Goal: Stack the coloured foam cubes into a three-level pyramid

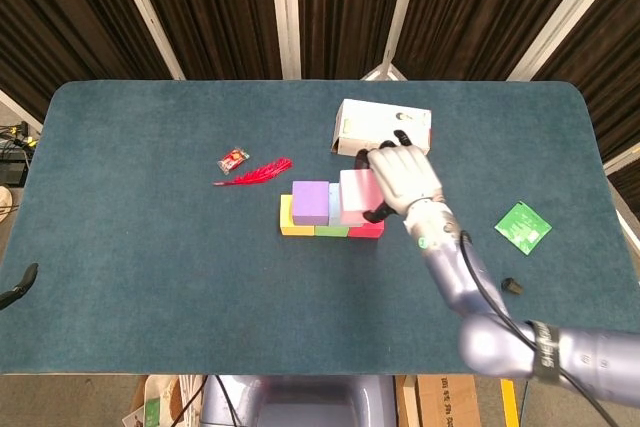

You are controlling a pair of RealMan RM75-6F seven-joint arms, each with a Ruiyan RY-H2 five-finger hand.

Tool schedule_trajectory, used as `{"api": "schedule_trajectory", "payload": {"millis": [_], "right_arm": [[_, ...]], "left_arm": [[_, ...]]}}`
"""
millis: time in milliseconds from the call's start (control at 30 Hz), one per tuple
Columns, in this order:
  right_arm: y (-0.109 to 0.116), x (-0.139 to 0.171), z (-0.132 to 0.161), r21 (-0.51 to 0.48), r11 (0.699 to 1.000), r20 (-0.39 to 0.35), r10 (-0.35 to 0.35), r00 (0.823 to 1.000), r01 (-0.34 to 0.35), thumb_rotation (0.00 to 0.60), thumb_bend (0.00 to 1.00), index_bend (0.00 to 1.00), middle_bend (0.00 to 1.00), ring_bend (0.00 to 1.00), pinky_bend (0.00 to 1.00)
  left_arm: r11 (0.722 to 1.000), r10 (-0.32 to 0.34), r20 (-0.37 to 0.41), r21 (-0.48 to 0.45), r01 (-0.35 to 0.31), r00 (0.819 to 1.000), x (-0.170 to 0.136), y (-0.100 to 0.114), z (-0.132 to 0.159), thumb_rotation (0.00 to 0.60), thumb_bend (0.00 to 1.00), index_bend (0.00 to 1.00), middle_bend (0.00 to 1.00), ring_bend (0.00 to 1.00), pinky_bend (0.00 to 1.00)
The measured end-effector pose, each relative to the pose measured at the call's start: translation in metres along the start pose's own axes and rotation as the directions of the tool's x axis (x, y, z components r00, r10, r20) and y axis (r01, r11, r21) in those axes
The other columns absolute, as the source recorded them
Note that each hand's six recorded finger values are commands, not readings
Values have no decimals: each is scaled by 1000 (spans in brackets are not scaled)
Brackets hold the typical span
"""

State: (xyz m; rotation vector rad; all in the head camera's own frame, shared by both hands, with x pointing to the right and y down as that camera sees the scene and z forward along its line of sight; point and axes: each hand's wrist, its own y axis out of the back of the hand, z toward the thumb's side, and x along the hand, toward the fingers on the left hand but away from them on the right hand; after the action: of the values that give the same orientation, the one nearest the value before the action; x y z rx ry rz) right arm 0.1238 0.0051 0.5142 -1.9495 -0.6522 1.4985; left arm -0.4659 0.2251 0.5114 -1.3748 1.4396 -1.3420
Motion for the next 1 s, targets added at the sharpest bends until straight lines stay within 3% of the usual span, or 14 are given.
{"api": "schedule_trajectory", "payload": {"millis": [167, 333, 1000], "right_arm": [[-7, -17, 19, -20, 999, 41, 30, 999, -29, 600, 214, 360, 423, 213, 0], [-8, -28, 32, -33, 999, 64, 10, 998, -8, 600, 213, 359, 423, 213, 0], [-21, -41, 54, -41, 998, 15, -42, 999, 43, 600, 213, 360, 409, 213, 0]], "left_arm": [[1000, -3, -3, 3, 3, 1000, 1, -2, -1, 600, 305, 20, 0, 0, 0], [1000, -2, -14, 4, 2, 1000, 1, -1, -3, 600, 305, 20, 0, 0, 0], [1000, -5, -30, -10, 4, 1000, 2, 1, -5, 600, 305, 19, 0, 0, 0]]}}
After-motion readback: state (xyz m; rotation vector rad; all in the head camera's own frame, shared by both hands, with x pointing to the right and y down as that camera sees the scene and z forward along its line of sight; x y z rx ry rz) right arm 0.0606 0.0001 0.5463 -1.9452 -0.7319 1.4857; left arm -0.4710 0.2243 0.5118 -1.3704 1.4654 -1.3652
